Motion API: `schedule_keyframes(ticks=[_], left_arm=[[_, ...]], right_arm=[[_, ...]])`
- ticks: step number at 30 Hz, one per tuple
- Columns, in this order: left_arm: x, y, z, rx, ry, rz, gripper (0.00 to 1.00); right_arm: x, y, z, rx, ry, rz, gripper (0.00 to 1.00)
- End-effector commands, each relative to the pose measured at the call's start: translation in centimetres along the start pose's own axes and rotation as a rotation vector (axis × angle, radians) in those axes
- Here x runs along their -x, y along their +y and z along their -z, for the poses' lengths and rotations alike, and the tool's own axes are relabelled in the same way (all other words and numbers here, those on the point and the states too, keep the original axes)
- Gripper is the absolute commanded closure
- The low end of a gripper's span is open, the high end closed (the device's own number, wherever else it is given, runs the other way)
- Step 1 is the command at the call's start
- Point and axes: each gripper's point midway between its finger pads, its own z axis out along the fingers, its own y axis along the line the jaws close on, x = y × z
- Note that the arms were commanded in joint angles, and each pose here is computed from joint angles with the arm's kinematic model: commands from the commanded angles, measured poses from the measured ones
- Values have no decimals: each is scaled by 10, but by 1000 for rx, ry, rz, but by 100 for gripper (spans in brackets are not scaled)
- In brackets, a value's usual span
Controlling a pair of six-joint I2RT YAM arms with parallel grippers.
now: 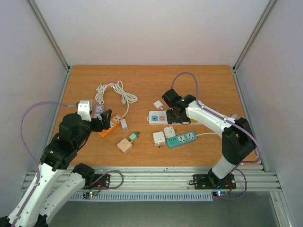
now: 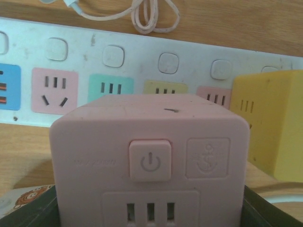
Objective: Insert the plug
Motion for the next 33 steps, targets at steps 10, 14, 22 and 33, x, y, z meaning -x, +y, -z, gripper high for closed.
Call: schedule_keyframes(ticks=[10, 14, 22, 33], left_arm=[[4, 1, -4, 18, -10, -18, 1], [3, 1, -5, 17, -7, -18, 1], [2, 2, -6, 22, -1, -19, 1], [0, 4, -8, 30, 9, -18, 1]], right_arm=[[20, -8, -10, 60, -4, -37, 68], [22, -9, -14, 79, 10, -49, 68], [15, -14, -30, 57, 49, -67, 68], [-2, -28, -42, -24, 118, -68, 68]])
